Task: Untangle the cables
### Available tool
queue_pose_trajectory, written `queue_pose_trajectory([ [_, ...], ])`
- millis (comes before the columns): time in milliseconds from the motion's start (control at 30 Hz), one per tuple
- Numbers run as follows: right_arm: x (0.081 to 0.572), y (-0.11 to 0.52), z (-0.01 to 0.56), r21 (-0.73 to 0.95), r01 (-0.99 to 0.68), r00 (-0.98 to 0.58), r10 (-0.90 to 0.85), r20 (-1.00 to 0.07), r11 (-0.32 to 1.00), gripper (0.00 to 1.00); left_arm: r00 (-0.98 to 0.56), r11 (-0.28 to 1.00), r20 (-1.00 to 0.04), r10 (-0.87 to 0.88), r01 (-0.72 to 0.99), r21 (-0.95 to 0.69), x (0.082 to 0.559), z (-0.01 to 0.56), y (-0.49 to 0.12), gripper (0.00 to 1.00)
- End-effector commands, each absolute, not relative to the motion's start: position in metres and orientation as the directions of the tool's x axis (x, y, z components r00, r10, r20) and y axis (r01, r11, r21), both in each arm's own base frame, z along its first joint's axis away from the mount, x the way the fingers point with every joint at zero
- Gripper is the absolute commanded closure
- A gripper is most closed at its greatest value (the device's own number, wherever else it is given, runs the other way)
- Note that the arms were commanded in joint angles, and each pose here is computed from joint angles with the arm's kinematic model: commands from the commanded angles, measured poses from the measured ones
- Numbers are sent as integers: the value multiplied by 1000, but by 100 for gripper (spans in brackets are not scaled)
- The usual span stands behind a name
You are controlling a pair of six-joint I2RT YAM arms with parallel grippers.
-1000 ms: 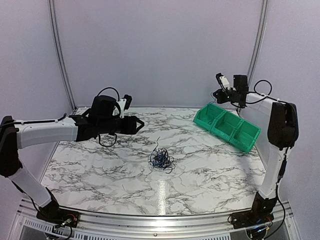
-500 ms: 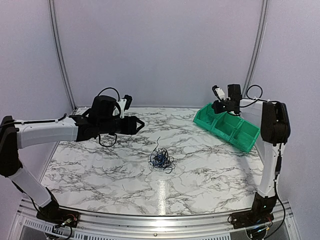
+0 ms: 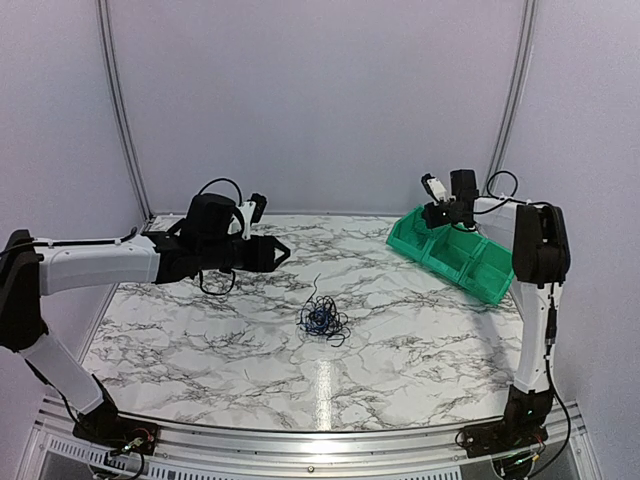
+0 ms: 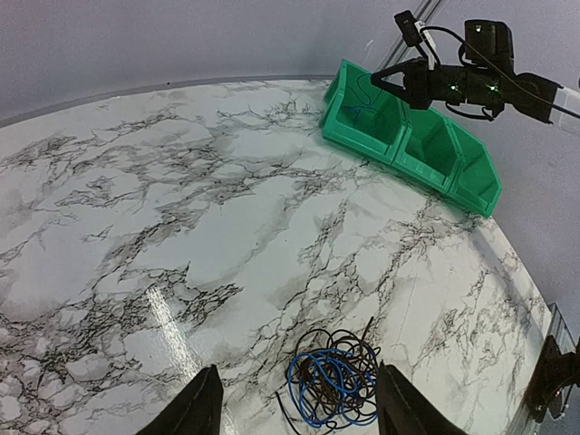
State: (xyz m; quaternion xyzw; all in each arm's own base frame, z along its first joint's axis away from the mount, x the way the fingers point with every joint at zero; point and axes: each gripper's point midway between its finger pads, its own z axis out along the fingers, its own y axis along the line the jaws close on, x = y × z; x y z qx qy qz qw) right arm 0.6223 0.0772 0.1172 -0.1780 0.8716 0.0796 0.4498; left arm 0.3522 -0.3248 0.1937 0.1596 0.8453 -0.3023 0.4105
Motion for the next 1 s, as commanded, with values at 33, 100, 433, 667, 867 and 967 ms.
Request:
queue_pose_trajectory([
  [33, 622, 75, 144, -23, -381, -512, -232, -827, 924, 86, -616, 760, -787, 28, 525, -384, 354, 190, -327, 41],
  [100, 616, 76, 161, -15, -385, -502, -223, -836, 923, 76, -617, 762, -786, 28, 522, -383, 355, 188, -327, 41],
  [433, 570, 87, 242, 33, -426, -427, -168, -888, 904, 55, -631, 764, -775, 32, 515, -388, 357, 182, -328, 41],
  [667, 507, 117, 270, 87, -551, -351, -135, -927, 830, 55, -590, 765, -806, 48, 540, -350, 360, 195, -322, 40],
  [867, 424, 195, 253, 32, -792, -219, -234, -947, 610, 67, -508, 687, -847, 158, 672, -276, 347, 188, -331, 41],
  [967, 379, 241, 219, 39, -886, -197, -298, -934, 462, 67, -475, 579, -847, 238, 770, -269, 325, 177, -348, 42],
])
